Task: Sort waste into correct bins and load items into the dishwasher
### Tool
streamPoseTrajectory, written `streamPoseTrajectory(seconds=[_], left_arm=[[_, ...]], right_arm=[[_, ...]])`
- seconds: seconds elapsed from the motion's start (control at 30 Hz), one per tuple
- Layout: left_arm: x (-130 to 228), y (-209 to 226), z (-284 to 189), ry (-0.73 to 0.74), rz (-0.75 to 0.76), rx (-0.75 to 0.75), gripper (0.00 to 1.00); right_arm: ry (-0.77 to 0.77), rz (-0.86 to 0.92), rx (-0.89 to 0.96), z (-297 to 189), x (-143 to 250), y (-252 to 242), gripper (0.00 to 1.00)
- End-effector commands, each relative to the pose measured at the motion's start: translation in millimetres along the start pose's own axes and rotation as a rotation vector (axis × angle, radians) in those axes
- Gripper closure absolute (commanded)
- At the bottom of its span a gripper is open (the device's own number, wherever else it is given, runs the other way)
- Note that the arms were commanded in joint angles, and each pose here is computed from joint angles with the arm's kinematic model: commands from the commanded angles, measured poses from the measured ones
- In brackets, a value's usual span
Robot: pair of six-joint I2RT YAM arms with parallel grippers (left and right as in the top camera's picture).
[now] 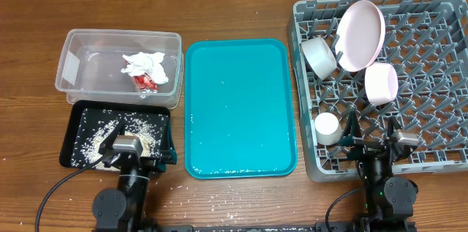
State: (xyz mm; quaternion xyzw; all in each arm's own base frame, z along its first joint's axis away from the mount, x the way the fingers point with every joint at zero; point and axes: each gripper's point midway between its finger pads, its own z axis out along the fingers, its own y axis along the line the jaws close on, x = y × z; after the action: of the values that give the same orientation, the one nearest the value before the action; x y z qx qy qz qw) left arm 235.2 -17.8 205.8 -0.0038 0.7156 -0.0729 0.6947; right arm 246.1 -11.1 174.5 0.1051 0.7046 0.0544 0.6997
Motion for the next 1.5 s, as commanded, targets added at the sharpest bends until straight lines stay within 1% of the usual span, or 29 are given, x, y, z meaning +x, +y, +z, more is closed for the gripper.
streamPoseTrajectory(seconds=[0.0, 0.1, 1.47], left_arm=[[26.4, 4.0, 6.9, 0.019, 0.001, -0.002, 0.00], [47.7, 6.5, 11.3, 0.045, 0.000, -0.004, 0.00], [47.2, 9.3, 11.3, 0.044, -0.001, -0.020, 0.00]], right_arm=[[-0.004, 0.004, 0.001, 0.1, 1.7, -1.0, 0.00], [-0.003, 0.004, 0.002, 0.1, 1.8, -1.1, 0.00], [-0.004, 0.005, 0.001, 0.1, 1.7, -1.0, 0.00]])
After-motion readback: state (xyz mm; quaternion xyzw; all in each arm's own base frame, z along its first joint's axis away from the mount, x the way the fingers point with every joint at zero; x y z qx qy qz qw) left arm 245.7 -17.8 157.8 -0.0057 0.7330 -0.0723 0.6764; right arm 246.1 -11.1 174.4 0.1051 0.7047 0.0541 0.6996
